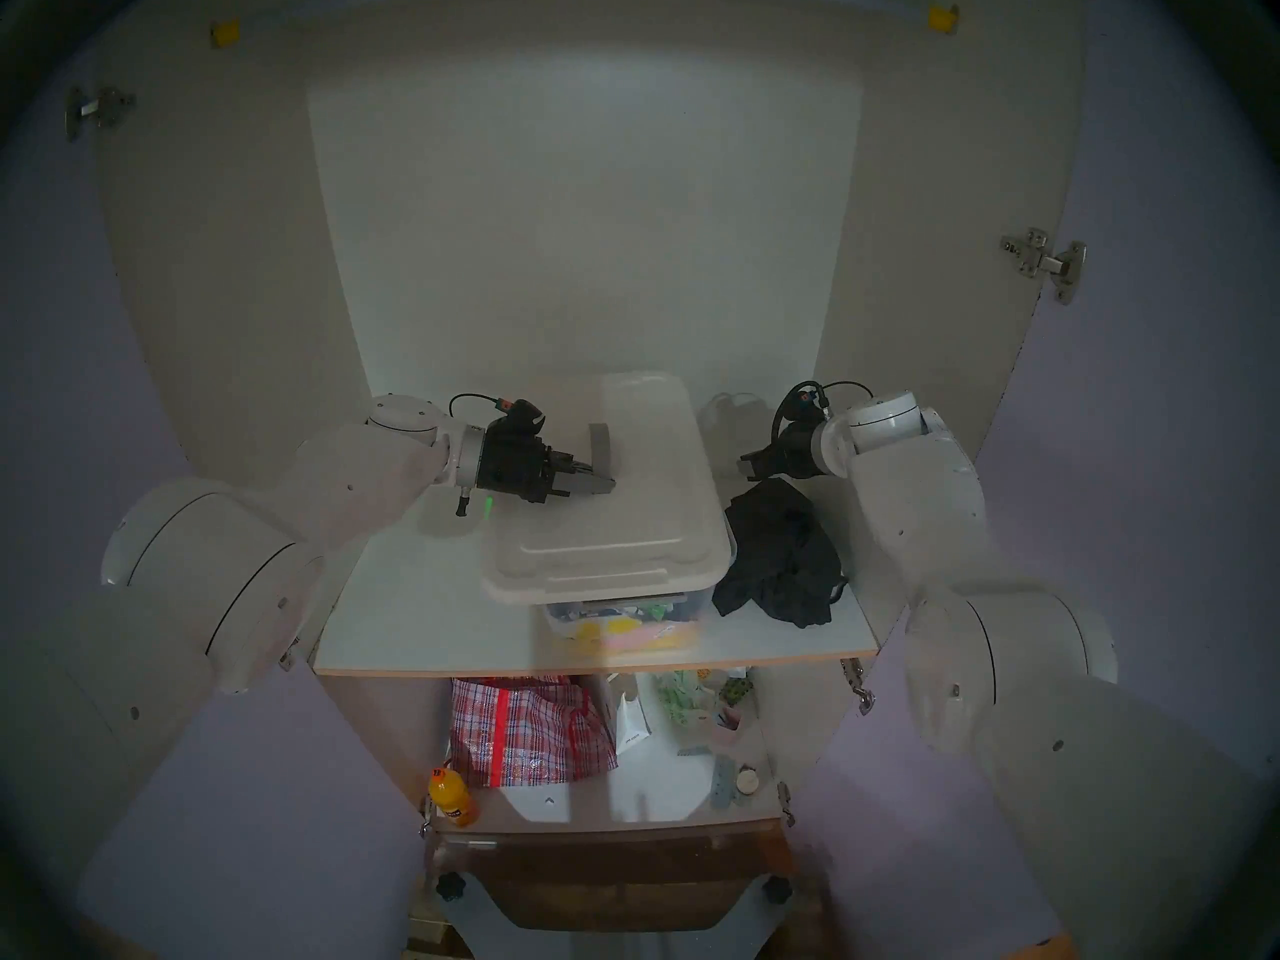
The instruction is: Take clothing out of the storage bin and put the lid back on the bin
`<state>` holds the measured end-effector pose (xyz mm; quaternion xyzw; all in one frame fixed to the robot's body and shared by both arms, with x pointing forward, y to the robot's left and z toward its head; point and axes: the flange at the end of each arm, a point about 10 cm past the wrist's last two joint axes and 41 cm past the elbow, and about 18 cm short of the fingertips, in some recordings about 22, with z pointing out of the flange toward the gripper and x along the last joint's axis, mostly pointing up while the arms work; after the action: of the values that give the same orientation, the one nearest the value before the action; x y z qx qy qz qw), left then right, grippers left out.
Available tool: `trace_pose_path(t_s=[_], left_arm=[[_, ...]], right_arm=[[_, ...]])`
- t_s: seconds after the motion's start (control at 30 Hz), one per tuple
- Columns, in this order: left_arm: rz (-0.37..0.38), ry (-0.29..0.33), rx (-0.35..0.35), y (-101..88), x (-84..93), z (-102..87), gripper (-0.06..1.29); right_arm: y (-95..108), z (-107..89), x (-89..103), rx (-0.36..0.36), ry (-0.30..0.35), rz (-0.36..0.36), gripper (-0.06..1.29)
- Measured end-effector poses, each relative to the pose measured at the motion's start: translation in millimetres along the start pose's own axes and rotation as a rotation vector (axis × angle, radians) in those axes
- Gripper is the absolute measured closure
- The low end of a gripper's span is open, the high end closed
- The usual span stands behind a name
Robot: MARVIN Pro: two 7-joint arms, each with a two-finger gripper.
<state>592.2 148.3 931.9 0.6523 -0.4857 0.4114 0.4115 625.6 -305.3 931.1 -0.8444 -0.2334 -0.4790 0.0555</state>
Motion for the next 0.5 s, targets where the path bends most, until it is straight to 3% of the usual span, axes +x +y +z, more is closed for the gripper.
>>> trace_pose_path(t_s=[0.2, 0.43, 0.5], left_arm=[[0.005, -0.021, 0.043, -3.3, 3.4, 8.1, 1.25], [0.031, -0.04, 0.227, -18.4, 1.4, 17.6, 1.25], [0.037, -0.046, 0.253, -20.2, -2.2, 18.7, 1.25]], right_arm=[[-0.1, 0.1, -0.2, 0.0, -0.001, 0.0, -0.02], [-0.2, 0.3, -0.4, 0.0, -0.001, 0.0, -0.02], [-0.2, 0.3, -0.5, 0.0, -0.001, 0.0, -0.02]])
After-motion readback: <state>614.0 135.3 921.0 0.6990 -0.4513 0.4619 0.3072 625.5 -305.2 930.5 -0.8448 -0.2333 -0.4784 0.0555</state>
